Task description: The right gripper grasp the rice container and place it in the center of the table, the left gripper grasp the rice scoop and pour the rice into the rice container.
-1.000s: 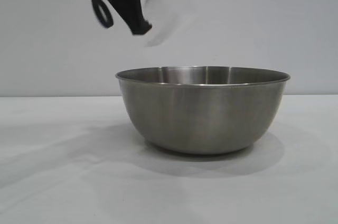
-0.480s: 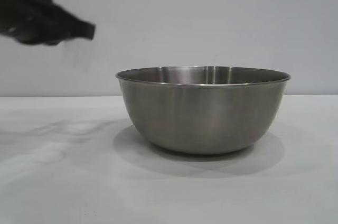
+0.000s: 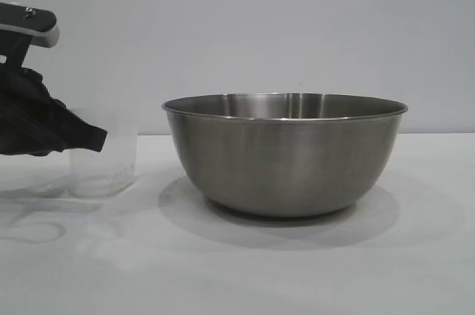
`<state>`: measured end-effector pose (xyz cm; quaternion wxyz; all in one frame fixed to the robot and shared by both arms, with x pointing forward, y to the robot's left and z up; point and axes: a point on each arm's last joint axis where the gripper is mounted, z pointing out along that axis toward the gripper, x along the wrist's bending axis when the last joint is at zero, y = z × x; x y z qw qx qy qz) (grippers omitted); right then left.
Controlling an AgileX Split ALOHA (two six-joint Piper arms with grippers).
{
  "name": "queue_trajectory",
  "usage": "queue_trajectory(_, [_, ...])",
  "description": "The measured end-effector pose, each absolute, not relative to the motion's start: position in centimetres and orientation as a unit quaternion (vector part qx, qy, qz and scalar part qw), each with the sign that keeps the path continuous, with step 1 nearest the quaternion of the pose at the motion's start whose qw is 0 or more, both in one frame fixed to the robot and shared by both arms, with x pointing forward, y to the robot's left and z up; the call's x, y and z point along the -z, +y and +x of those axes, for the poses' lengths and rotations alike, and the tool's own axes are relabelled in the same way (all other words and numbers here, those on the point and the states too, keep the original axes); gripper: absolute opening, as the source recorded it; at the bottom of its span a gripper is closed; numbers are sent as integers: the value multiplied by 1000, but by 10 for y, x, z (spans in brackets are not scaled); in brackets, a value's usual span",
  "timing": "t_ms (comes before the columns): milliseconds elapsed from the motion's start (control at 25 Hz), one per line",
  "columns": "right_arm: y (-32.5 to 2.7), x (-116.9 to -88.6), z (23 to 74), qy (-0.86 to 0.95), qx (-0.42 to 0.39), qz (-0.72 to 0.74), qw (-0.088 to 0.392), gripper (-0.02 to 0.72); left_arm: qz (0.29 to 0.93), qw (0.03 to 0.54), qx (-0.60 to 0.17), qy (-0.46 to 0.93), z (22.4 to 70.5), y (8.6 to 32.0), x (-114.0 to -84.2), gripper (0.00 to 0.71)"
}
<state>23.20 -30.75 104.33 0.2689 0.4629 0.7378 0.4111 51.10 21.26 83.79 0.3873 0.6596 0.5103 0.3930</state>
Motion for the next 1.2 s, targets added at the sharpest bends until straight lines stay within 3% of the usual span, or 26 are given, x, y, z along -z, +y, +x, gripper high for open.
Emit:
queue_trajectory(120, [-307, -1043, 232, 738, -411, 463, 269, 337, 652, 380, -386, 530, 504, 217, -835, 235])
queue_trajectory(160, [-307, -1043, 232, 738, -411, 463, 269, 337, 650, 376, -386, 536, 502, 219, -835, 275])
queue_trajectory(360, [-307, -1043, 232, 738, -411, 463, 269, 337, 614, 359, -397, 580, 494, 232, -839, 260])
queue_trajectory(520, [-307, -1043, 232, 738, -411, 463, 269, 337, 582, 372, -383, 613, 491, 248, -844, 109])
queue_trajectory(720, [-307, -1043, 232, 738, -411, 463, 269, 337, 545, 394, -365, 643, 496, 283, -848, 120])
queue_trajectory(760, [-307, -1043, 232, 738, -411, 463, 269, 337, 551, 407, -351, 638, 496, 288, -848, 196])
queue_trajectory(800, [-307, -1043, 232, 738, -411, 463, 269, 337, 558, 415, -344, 631, 496, 292, -850, 225])
queue_trajectory(880, [-307, -1043, 232, 738, -411, 463, 269, 337, 568, 432, -341, 612, 497, 300, -856, 230])
queue_trajectory(1000, [-307, -1043, 232, 738, -411, 463, 269, 337, 560, 455, -369, 586, 499, 305, -880, 230])
queue_trajectory(1040, [-307, -1043, 232, 738, -411, 463, 269, 337, 562, 459, -381, 573, 499, 305, -889, 269])
queue_trajectory(1200, [-307, -1043, 232, 738, -411, 463, 269, 337, 571, 461, -410, 541, 492, 304, -932, 255])
